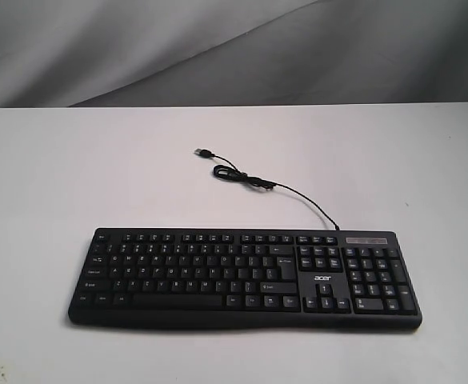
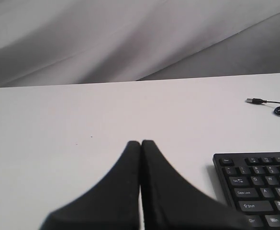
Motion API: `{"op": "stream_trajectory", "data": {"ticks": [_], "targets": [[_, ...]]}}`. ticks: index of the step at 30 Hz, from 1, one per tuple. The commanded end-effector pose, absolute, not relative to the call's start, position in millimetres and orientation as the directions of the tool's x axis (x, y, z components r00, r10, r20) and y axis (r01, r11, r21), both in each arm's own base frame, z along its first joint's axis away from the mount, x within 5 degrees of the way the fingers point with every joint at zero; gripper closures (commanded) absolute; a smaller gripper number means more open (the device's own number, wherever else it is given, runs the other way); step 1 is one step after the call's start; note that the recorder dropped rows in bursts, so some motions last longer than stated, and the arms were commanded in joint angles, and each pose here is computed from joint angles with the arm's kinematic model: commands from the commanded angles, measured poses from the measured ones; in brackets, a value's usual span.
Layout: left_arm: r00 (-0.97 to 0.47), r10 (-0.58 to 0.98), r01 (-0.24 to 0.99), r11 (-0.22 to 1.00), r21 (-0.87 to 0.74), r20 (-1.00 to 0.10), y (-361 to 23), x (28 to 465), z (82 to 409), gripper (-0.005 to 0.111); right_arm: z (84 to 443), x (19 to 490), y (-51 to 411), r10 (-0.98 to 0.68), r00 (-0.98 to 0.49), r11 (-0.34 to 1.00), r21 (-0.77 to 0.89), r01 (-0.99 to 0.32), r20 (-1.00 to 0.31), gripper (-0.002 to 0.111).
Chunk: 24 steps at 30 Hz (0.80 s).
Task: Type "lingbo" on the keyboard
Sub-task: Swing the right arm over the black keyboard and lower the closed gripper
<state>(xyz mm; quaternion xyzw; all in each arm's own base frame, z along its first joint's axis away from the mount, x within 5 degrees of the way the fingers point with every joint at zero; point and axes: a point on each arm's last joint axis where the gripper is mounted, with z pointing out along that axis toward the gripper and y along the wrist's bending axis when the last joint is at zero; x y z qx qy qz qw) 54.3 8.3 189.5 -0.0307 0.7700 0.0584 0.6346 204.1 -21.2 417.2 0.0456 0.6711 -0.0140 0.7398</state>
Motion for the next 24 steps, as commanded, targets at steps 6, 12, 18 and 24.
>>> {"op": "stream_trajectory", "data": {"ticks": [6,12,18,24], "targets": [[-0.181,0.026,-0.124,0.991,0.049,-0.983,8,54,189,0.106,391,281,2,-0.262,-0.48,0.963,-0.257,-0.077,-0.837,0.108],[-0.181,0.026,-0.124,0.991,0.049,-0.983,8,54,189,0.106,360,285,74,-0.526,-0.379,0.739,-0.188,-0.647,-0.761,0.108],[-0.181,0.026,-0.124,0.991,0.049,-0.983,8,54,189,0.106,328,289,133,-0.606,-0.31,0.552,-0.107,-0.827,-0.733,0.108],[-0.181,0.026,-0.124,0.991,0.049,-0.983,8,54,189,0.106,265,286,216,-0.706,-0.262,0.379,-0.038,-0.925,-0.658,0.108]]}}
